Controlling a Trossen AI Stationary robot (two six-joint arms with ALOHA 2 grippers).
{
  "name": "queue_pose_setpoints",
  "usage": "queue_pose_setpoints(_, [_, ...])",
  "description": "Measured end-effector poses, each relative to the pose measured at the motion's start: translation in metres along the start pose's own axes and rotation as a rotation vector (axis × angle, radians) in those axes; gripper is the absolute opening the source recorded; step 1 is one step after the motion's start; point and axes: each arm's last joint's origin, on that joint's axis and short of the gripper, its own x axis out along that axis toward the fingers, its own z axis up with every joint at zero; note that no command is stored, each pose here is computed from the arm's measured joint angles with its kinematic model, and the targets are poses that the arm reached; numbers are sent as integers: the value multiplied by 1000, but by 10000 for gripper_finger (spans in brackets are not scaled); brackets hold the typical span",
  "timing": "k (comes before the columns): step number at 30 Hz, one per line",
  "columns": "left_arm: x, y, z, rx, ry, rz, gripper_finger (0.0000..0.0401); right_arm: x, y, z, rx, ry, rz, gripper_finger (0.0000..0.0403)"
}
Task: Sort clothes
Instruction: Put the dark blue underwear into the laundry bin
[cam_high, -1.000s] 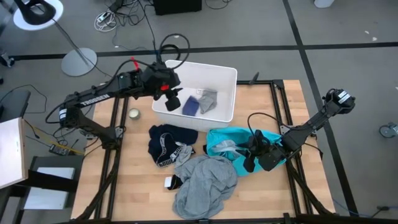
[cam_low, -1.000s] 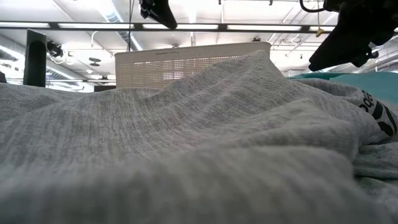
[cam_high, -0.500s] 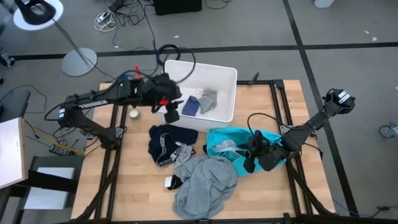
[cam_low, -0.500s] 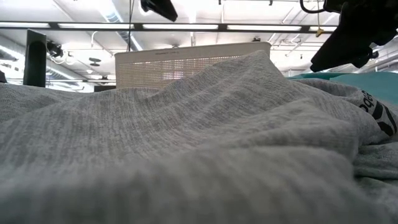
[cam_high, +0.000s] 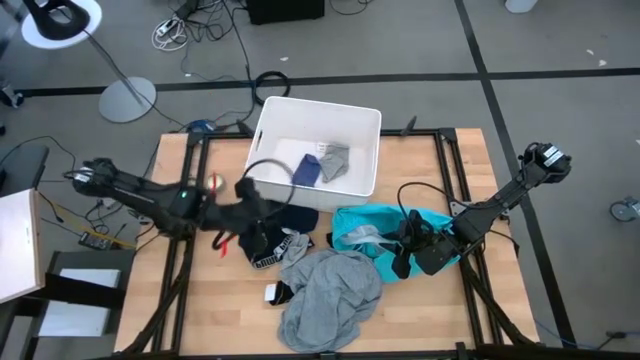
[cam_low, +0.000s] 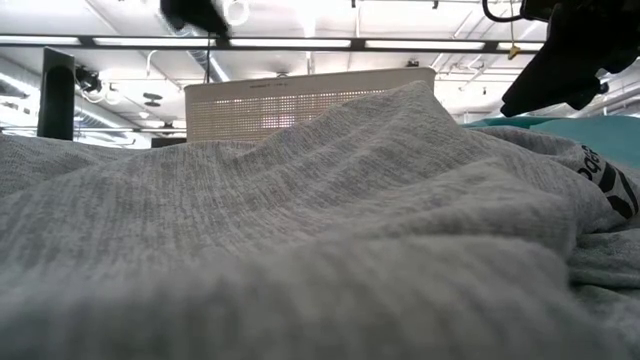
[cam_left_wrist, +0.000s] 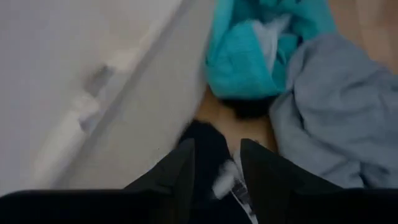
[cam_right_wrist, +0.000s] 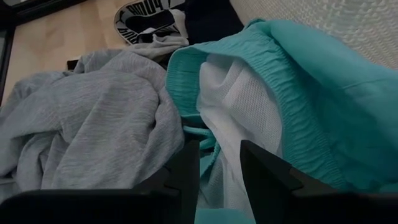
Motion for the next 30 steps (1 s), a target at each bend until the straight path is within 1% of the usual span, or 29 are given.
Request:
queue_pose_setpoints(3, [5,3,-36,-116,-27,20,135,0,0,0,0,0,2,115])
queue_pose_setpoints(5, [12,7,-63,-175,6,55,135,0,0,0,1,-1,3,115])
queue_pose_setpoints(7, [20,9,-83,-241,16,62,135,0,0,0,2,-1,4,115])
queue_pose_setpoints(10, [35,13,-115,-283,55,93,135,0,0,1,5,-3,2,115])
queue_pose_setpoints(13, [50,16,-141,-316,62,111,135,0,0,1,8,-5,2,115])
queue_pose_setpoints(17, [63,24,-170,-337,69,142,135,0,0,1,15,-6,2,114])
queue_pose_setpoints(22, [73,33,-198,-412,73,177,135,0,0,1,17,-6,2,114])
queue_pose_setpoints(26, [77,36,-213,-473,82,148,131,0,0,1,17,-6,1,114])
queue_pose_setpoints(27, [77,36,-213,-501,80,140,123,0,0,1,17,-6,2,114])
queue_pose_setpoints(28, [77,36,-213,-521,79,136,106,0,0,1,17,-6,2,114])
queue_pose_setpoints(30, [77,34,-209,-517,80,115,49,0,0,1,16,-5,1,114])
